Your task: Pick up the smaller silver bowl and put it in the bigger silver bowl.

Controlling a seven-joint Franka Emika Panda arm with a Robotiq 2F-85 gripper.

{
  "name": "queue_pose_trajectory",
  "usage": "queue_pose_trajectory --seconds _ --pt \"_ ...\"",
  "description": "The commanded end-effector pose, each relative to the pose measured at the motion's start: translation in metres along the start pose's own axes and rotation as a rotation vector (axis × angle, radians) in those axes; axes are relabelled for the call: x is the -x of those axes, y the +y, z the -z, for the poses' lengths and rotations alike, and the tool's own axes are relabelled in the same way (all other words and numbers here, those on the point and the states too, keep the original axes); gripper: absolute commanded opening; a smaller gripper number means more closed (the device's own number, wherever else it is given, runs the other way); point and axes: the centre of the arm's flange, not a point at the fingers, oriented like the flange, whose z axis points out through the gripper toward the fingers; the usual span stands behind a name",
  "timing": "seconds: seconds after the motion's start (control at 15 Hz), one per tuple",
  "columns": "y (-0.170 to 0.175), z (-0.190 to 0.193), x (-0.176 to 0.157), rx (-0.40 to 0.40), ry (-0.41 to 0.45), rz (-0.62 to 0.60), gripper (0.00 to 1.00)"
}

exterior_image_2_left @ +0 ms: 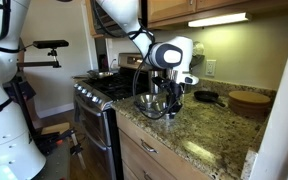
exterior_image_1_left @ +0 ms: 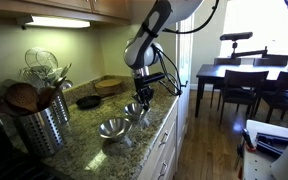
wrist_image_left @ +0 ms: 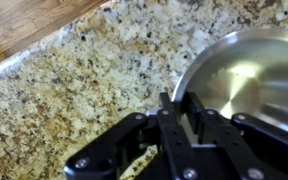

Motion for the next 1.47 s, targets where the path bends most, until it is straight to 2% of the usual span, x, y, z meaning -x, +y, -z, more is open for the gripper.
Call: queue_pose_trajectory --seconds 0.0,0.53,1.4 --pt "0.004 0.004 -0.006 -0.016 0.017 -0.006 0.1" --pt "0.002 0.024 -0.009 -0.022 0.041 0.009 0.09" --pt "0.013 0.033 -0.004 -0.155 0.041 0.024 0.08"
